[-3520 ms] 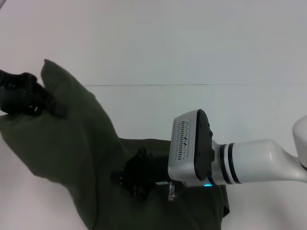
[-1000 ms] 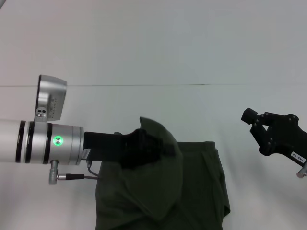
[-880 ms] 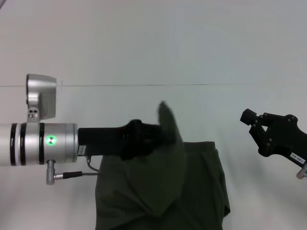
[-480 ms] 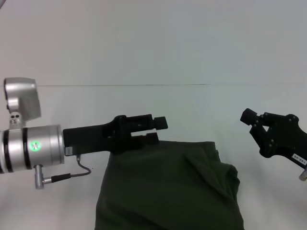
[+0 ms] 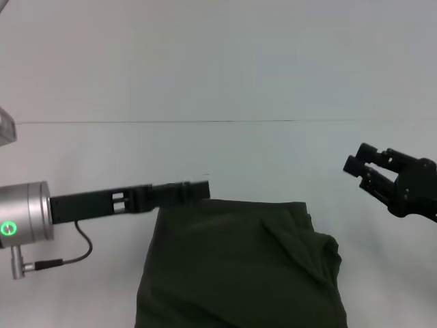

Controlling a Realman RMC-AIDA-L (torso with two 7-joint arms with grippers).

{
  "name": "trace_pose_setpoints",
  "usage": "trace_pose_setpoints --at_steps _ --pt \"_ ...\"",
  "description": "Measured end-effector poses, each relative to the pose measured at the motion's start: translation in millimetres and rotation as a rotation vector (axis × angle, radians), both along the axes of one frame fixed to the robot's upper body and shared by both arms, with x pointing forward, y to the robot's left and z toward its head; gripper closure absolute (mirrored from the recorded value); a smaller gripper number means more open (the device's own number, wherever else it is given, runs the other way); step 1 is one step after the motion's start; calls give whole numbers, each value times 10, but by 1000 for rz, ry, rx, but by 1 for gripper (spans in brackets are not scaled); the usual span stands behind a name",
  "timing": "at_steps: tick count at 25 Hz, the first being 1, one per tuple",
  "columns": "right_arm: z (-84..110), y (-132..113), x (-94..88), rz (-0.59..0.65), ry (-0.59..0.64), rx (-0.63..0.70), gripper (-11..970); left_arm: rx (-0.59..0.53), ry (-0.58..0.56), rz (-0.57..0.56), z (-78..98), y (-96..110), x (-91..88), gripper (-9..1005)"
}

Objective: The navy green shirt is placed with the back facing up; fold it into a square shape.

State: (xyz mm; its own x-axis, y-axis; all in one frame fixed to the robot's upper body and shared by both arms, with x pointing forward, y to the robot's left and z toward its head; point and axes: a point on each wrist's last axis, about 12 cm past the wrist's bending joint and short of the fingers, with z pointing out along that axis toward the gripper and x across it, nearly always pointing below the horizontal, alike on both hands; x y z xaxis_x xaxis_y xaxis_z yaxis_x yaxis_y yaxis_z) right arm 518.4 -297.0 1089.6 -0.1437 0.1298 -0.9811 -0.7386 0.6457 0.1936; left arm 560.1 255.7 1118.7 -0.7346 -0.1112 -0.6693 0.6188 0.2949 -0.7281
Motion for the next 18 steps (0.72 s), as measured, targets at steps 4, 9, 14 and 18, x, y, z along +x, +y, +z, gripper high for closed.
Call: trace_pose_setpoints --at_steps 4,9,14,18 --pt "192 -9 141 87 226 -20 604 84 -65 -41 -50 60 -65 51" --pt "499 31 349 150 505 -178 489 146 -245 -75 -83 173 -194 36" --pt "726 206 588 174 725 -349 466 185 -319 -106 -131 197 -257 43" --pt "838 391 743 153 826 -473 373 202 -335 -104 -112 211 -239 49"
